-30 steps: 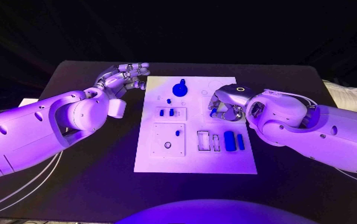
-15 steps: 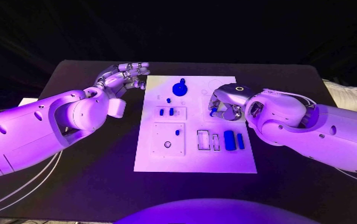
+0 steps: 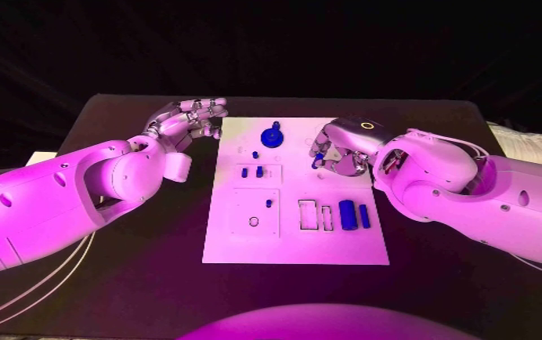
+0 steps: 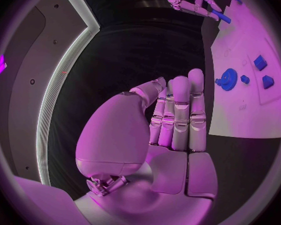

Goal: Assemble the parts on the task board

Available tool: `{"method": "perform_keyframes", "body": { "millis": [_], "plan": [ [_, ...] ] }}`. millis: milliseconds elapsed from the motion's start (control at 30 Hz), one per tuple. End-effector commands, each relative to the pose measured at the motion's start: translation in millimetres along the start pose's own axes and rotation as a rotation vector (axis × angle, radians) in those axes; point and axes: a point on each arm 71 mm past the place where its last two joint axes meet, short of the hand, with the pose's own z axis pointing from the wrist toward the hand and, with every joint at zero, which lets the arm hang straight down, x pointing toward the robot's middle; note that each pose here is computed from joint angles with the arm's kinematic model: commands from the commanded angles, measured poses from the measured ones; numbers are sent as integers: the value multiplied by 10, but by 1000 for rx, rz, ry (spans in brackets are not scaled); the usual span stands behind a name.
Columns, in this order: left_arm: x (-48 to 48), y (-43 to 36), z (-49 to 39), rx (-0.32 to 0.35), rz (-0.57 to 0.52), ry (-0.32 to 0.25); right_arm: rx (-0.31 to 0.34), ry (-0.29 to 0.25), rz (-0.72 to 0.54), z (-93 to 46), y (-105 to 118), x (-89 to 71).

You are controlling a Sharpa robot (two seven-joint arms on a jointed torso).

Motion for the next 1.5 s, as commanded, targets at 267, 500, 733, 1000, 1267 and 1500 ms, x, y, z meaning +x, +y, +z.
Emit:
{"method": "perform_keyframes", "body": {
  "millis": [267, 500, 733, 1000, 1267, 1500],
  "plan": [
    [41, 32, 11, 0, -8, 25, -123, -15, 148, 36, 486, -57],
    [64, 41, 21, -2, -10, 32, -230, 27, 201, 92, 881, 167],
    [86, 48, 31, -4, -12, 39, -272, 81, 215, 167, 1047, 433],
    [96, 51, 37, -4, -12, 41, -265, 141, 216, 203, 1046, 673],
    [105, 54, 42, -4, -10, 45, -265, 172, 211, 206, 1052, 754],
    [101, 54, 42, -5, -9, 44, -254, 179, 203, 214, 1037, 778]
  ]
}}
